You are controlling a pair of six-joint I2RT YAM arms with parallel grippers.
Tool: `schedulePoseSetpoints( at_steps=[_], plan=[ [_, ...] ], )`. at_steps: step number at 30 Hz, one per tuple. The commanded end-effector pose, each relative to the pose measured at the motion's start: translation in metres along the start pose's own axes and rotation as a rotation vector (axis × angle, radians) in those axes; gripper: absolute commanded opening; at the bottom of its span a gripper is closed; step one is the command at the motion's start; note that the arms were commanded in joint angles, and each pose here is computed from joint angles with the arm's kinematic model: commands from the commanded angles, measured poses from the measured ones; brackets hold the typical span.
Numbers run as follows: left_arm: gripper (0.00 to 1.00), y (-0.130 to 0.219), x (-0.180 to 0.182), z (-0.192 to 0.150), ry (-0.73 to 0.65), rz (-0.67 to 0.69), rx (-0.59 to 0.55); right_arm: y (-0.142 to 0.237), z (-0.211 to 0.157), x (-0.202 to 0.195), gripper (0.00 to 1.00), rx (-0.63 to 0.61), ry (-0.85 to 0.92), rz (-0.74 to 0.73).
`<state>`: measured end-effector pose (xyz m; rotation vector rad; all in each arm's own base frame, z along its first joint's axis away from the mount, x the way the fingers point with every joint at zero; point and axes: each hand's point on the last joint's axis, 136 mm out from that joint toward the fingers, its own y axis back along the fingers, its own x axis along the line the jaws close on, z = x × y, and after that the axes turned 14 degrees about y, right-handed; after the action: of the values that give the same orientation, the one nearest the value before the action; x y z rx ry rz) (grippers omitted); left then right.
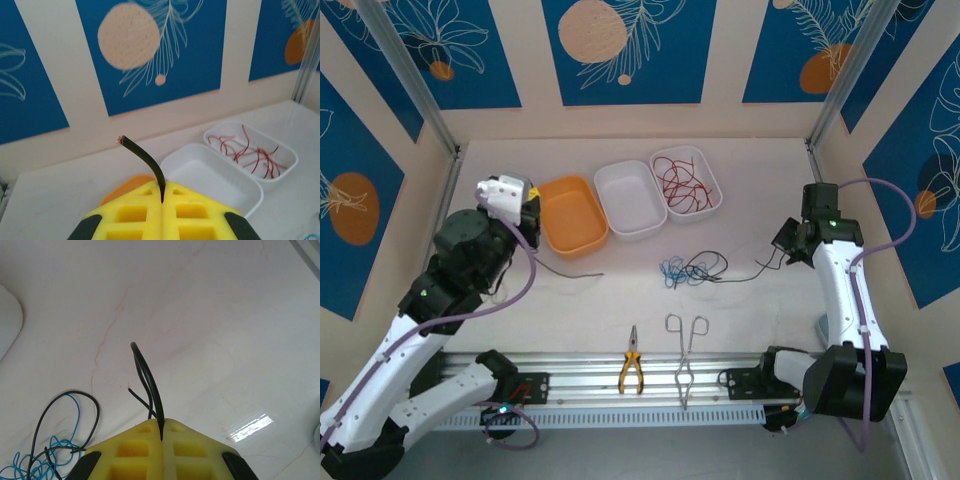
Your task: Untangle the cables
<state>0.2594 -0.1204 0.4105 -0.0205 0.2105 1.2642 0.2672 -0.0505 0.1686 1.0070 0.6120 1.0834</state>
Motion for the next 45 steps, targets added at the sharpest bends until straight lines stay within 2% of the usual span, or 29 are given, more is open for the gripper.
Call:
schedulePoseSetpoints(
  at_steps=[1, 6, 12, 17, 21, 30, 38, 45],
  plan=[
    [0.00, 0.011, -0.016, 0.040, 0.021, -0.091, -0.090, 0.004, 0.003, 0.009, 0.00, -0.031, -0.013, 0.063],
    [0.00, 0.022, -0.045, 0.079, 0.054, -0.237, -0.132, 0.008, 0.004, 0.015, 0.00, -0.042, -0.004, 0.094],
    [0.00, 0.025, -0.068, 0.129, 0.077, -0.333, -0.212, 0.009, 0.004, 0.021, 0.00, -0.049, 0.007, 0.113],
    [0.00, 0.002, -0.085, 0.154, 0.052, -0.362, -0.242, 0.010, 0.003, 0.027, 0.00, -0.053, 0.015, 0.137],
    [0.00, -0.029, -0.091, 0.164, 0.016, -0.328, -0.253, 0.011, 0.003, 0.035, 0.00, -0.054, 0.027, 0.156],
    [0.00, -0.095, -0.094, 0.156, -0.037, -0.274, -0.203, 0.010, -0.001, 0.047, 0.00, -0.043, 0.054, 0.170],
    [0.00, -0.130, -0.081, 0.144, -0.035, -0.235, -0.171, 0.006, -0.001, 0.051, 0.00, -0.032, 0.065, 0.166],
    [0.00, -0.162, -0.077, 0.106, -0.022, -0.233, -0.074, 0.000, -0.003, 0.056, 0.00, -0.017, 0.071, 0.172]
  ],
)
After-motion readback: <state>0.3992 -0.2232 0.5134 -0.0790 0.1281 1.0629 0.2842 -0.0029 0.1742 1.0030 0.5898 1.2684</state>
